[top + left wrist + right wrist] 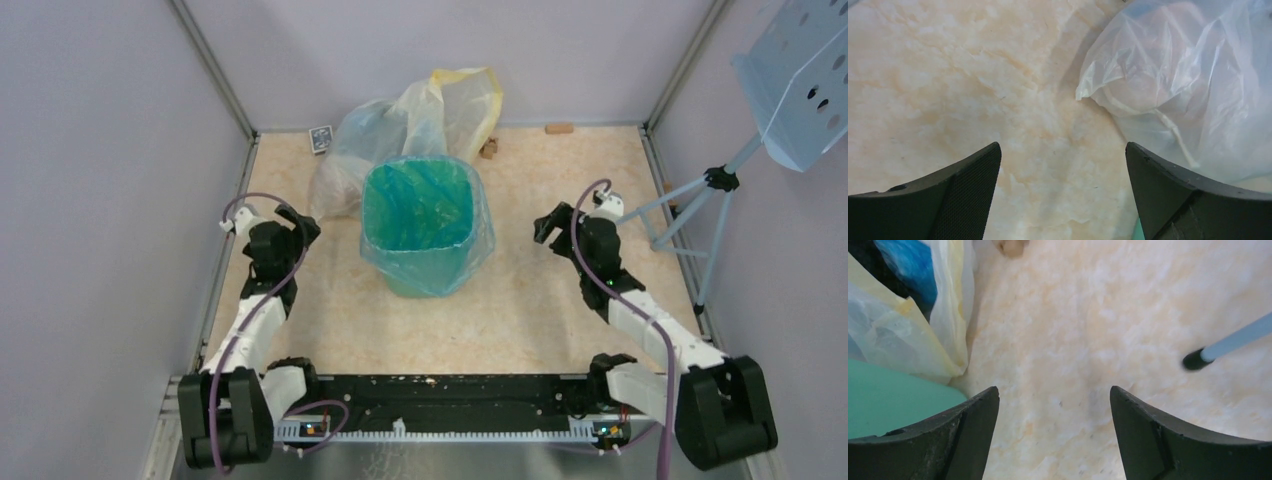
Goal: Put the trash bags into the trash bin
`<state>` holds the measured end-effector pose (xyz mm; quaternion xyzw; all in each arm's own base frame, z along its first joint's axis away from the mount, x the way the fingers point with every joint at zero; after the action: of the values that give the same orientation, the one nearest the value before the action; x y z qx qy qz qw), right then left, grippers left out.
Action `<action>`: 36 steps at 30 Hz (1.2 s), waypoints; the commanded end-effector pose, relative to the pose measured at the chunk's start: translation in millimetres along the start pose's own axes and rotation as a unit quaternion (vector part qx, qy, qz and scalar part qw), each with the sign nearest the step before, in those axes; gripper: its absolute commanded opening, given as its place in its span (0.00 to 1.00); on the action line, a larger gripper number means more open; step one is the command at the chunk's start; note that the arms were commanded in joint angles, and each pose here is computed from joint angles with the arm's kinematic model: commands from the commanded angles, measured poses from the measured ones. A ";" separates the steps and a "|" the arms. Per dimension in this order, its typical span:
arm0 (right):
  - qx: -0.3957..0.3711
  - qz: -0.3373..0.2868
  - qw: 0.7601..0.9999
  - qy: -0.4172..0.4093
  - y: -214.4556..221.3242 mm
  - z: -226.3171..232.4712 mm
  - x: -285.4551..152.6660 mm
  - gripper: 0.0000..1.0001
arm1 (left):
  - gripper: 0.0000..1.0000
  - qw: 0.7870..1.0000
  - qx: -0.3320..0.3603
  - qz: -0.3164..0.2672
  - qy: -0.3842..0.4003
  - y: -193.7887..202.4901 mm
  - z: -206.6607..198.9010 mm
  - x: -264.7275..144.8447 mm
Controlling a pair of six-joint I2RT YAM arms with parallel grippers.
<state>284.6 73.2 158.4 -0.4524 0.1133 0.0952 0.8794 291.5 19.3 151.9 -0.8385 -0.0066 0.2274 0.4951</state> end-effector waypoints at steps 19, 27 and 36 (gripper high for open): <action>-0.184 -0.191 0.955 0.134 -21.7 -96.6 25.7 0.88 | 0.99 0.946 0.273 -0.139 0.104 28.1 4.3 26.9; -0.195 -0.193 0.956 0.107 -16.9 -95.8 28.0 0.89 | 0.99 0.915 0.336 -0.127 0.184 46.4 -12.7 51.5; -0.194 -0.190 0.957 0.105 -16.6 -95.3 29.2 0.90 | 0.99 0.903 0.366 -0.096 0.203 56.8 -20.9 55.3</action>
<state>302.6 -11.2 98.9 -0.6401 0.1183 -0.0845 0.7544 330.8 -9.4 76.3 -0.6323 0.1083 0.0296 0.7666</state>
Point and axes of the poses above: each gripper's point midway between its finger pads, its own x axis out along the fingers, its own z axis along the line the jaws close on, y = z × x, the point moved 5 cm from there along -x, back along the fingers, and after that the axes turned 10 degrees about x, right-handed, at the moved point
